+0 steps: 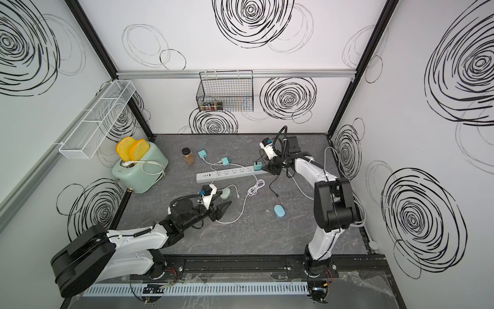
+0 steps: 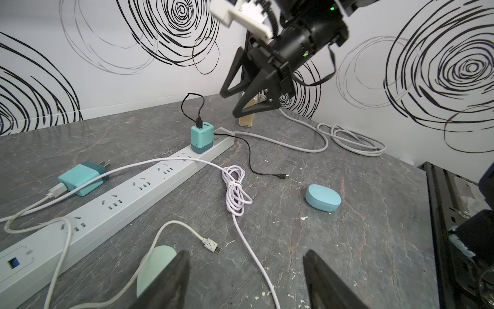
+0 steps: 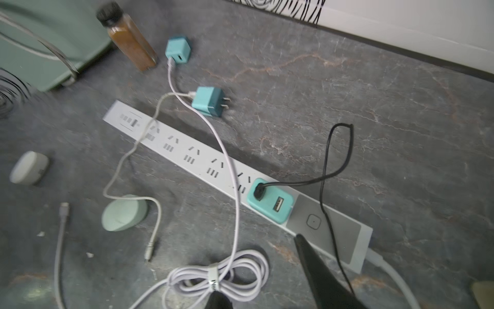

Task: Charge the bluetooth headset
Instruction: Insert the plug into the socket, then pick up the plug from the center of the board.

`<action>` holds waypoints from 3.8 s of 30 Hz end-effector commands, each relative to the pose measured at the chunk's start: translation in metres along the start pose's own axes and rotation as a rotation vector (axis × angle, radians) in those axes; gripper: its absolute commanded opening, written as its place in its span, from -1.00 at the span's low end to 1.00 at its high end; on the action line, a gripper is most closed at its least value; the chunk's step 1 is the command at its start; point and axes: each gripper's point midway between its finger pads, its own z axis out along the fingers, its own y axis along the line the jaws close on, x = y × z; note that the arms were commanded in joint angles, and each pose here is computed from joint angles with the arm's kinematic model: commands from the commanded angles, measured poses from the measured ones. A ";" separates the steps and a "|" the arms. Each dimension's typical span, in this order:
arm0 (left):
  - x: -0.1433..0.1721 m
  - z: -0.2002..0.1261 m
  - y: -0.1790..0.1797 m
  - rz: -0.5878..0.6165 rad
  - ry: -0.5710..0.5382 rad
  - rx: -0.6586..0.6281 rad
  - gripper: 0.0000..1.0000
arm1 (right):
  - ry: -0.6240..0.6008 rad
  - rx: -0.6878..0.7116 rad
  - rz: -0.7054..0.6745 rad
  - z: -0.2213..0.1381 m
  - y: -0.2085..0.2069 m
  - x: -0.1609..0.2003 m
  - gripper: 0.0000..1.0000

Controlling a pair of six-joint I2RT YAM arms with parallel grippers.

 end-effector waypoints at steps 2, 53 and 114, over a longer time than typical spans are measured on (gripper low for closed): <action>-0.021 0.004 0.010 -0.016 -0.030 -0.078 0.42 | -0.126 0.165 0.323 -0.026 0.004 -0.005 0.18; -0.085 0.131 0.211 0.217 0.494 -0.328 0.37 | -0.112 0.080 0.970 -0.039 0.086 0.012 0.13; 0.029 0.115 0.406 -0.429 0.583 -0.991 0.26 | -0.147 0.069 0.942 -0.046 0.098 0.018 0.11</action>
